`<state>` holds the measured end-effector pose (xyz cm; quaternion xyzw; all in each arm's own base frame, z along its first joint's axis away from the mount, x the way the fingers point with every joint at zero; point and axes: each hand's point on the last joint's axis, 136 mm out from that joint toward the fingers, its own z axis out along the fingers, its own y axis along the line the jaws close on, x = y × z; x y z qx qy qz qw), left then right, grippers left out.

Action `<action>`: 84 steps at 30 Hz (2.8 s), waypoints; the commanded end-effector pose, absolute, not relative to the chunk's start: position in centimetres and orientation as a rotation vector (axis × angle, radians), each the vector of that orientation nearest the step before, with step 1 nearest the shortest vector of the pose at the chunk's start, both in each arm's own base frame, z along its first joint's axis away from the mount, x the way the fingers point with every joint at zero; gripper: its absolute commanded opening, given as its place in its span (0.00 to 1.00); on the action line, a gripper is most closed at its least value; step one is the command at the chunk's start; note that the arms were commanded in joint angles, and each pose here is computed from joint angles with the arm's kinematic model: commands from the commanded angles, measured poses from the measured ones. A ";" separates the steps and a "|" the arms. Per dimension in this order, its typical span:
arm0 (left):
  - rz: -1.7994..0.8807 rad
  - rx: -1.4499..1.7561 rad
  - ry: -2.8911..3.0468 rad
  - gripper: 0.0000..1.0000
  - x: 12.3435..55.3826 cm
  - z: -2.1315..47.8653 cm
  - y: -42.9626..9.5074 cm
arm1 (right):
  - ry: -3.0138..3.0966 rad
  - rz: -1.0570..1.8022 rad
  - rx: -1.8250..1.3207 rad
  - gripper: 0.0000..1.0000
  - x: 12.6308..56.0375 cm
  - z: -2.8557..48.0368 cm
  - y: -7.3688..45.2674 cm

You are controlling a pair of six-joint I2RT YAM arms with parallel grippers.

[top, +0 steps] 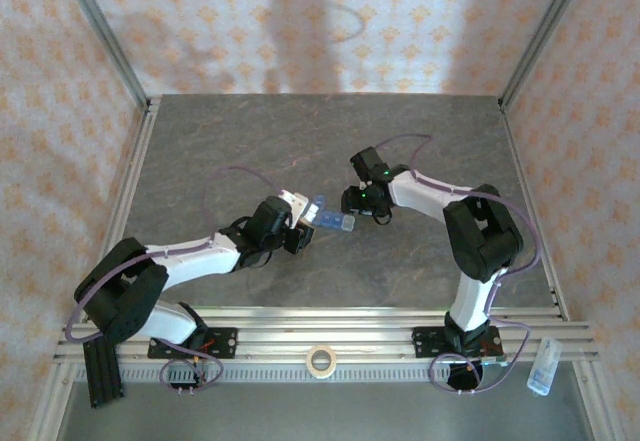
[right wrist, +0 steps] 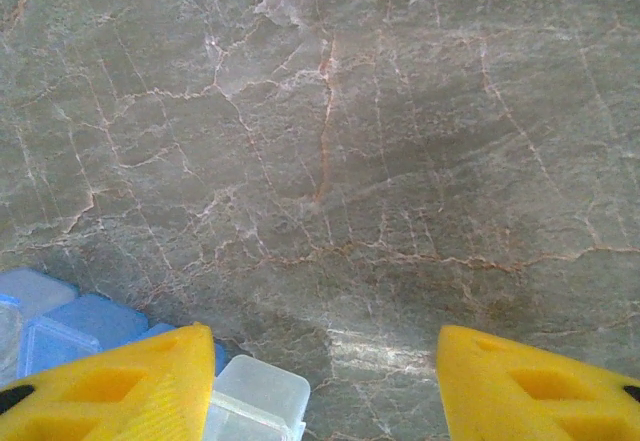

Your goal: Sort the pills into containers

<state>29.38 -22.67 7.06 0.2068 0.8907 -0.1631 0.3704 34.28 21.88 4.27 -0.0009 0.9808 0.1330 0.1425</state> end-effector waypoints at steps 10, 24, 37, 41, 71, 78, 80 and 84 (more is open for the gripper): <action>-0.450 0.528 2.291 0.00 29.7 7.4 -23.1 | 2.839 0.445 0.024 0.57 33.1 3.9 22.6; -0.436 0.556 2.360 0.00 28.6 6.8 -22.6 | 2.778 0.462 -0.009 0.59 32.7 6.5 22.6; -0.398 0.620 2.441 0.00 29.0 5.8 -23.2 | 2.792 0.463 -0.107 0.65 31.7 6.2 22.5; -0.378 0.619 2.443 0.00 29.2 5.9 -23.0 | 2.794 0.467 -0.119 0.66 31.7 6.0 22.6; -0.323 0.609 2.569 0.00 29.1 3.6 -21.6 | 2.868 0.411 -0.127 0.66 31.3 3.2 22.2; -0.310 0.633 2.606 0.00 28.6 3.4 -21.3 | 2.875 0.410 -0.127 0.66 31.2 2.9 22.1; -0.318 0.641 2.611 0.00 28.6 3.5 -21.5 | 2.879 0.412 -0.128 0.66 31.1 2.8 22.2; -0.318 0.645 2.613 0.00 28.9 3.7 -21.7 | 2.887 0.420 -0.129 0.66 31.0 2.5 22.3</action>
